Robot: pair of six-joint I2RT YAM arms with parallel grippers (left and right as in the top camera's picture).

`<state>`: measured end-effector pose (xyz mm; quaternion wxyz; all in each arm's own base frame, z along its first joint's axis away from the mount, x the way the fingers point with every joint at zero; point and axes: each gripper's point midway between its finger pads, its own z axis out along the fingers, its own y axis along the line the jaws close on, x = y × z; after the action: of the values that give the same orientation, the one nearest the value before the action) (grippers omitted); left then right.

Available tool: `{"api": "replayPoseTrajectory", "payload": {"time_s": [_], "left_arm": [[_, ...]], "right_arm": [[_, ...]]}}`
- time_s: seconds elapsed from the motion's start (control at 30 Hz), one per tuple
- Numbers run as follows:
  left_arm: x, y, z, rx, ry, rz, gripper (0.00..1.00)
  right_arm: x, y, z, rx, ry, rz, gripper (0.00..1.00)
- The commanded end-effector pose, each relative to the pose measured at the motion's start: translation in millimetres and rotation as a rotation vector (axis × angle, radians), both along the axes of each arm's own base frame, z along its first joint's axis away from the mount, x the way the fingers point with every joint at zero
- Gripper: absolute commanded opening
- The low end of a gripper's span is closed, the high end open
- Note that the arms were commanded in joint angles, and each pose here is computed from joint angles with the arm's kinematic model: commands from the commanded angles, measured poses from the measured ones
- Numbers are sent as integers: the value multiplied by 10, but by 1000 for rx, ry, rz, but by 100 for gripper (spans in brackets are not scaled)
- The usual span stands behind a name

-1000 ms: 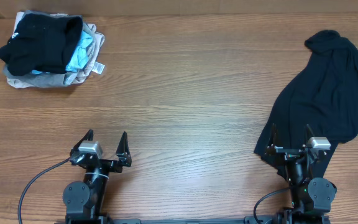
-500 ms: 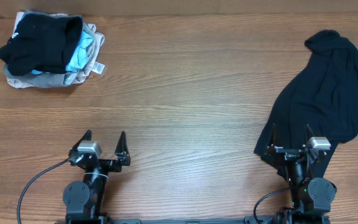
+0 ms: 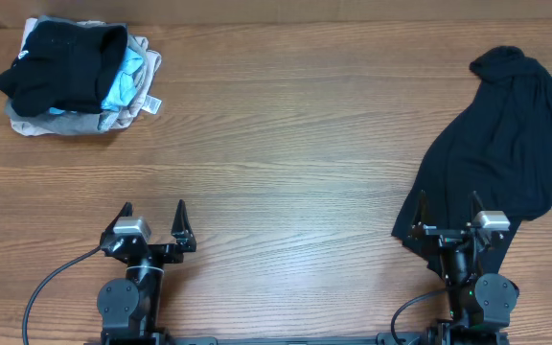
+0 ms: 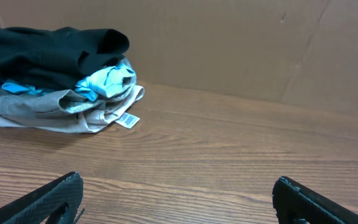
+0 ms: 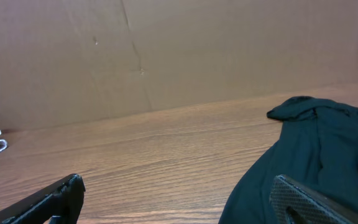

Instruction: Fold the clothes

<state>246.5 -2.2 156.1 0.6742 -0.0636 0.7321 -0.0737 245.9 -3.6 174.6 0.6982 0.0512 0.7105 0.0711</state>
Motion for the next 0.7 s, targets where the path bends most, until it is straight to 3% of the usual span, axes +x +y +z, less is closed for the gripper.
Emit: {"api": "replayPoseTrajectory", "payload": {"time_s": [0.0, 0.17, 0.37, 0.67], "left_arm": [[-4, 61, 2, 7, -5, 32, 100], [-4, -17, 14, -87, -8, -6, 100], [-5, -97, 147, -101, -55, -54, 100], [-83, -51, 612, -33, -90, -30, 100]], "right_arm": [[1, 20, -3, 3, -10, 10, 100], [-1, -14, 114, -3, -57, -10, 100], [-122, 160, 749, -40, -299, 85, 100], [-254, 65, 1240, -34, -307, 20, 100]]}}
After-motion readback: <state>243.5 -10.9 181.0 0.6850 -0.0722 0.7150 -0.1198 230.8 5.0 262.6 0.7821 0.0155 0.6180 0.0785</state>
